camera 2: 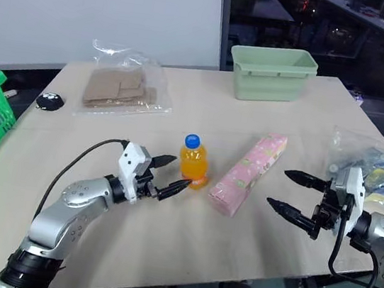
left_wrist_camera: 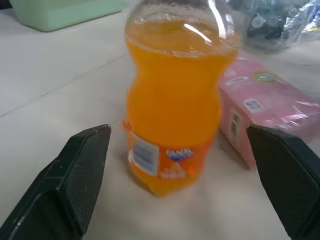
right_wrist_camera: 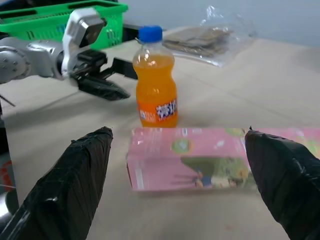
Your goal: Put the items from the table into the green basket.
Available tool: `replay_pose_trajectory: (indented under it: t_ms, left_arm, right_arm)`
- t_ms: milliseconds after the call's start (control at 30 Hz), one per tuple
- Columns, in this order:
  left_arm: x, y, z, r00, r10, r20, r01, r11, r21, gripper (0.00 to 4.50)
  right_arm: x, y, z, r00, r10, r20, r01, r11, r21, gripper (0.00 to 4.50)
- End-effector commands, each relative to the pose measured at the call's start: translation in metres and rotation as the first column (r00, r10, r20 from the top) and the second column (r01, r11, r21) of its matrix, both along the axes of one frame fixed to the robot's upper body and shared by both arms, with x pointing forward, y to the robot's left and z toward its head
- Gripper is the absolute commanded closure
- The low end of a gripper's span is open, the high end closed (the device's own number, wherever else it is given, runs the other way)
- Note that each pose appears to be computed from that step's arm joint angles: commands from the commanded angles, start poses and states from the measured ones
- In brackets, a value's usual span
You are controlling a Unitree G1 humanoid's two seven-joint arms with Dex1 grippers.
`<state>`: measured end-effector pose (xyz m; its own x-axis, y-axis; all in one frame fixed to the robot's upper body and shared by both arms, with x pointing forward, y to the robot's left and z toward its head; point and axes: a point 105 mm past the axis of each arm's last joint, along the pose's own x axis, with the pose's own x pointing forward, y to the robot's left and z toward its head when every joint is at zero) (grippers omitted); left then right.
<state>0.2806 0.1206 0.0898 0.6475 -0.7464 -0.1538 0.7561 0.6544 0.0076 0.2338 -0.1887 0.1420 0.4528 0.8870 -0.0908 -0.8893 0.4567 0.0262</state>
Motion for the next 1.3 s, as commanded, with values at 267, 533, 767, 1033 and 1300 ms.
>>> replay_pose_trajectory:
  t_ms: [267,533,767,1033,1300]
  left_arm:
    - [0.019,-0.024,0.004,0.998,-0.04,0.058,0.042,0.999,-0.034,0.03]
    - [0.031,-0.035,0.006,0.998,-0.021,0.054,0.026,0.995,-0.095,0.03]
    - [0.035,-0.025,0.011,0.996,0.05,0.068,-0.042,0.993,-0.111,1.5]
    - [0.081,0.091,0.072,0.792,0.547,0.272,-0.549,0.832,-0.076,1.5]
    - [0.068,0.25,0.173,0.375,0.81,0.451,-0.884,0.459,-0.088,1.5]
  right_arm:
    - [0.0,0.001,0.016,0.997,-0.016,0.078,0.016,1.0,0.002,0.0]
    - [0.004,0.002,0.018,0.996,-0.029,0.087,0.028,1.0,0.011,0.0]
    - [0.005,0.004,0.017,0.996,-0.025,0.084,0.024,1.0,0.014,0.0]
    - [0.007,0.027,0.035,0.99,0.075,0.123,-0.081,0.996,0.042,0.0]
    - [0.012,0.066,0.082,0.954,0.202,0.22,-0.243,0.954,0.177,0.0]
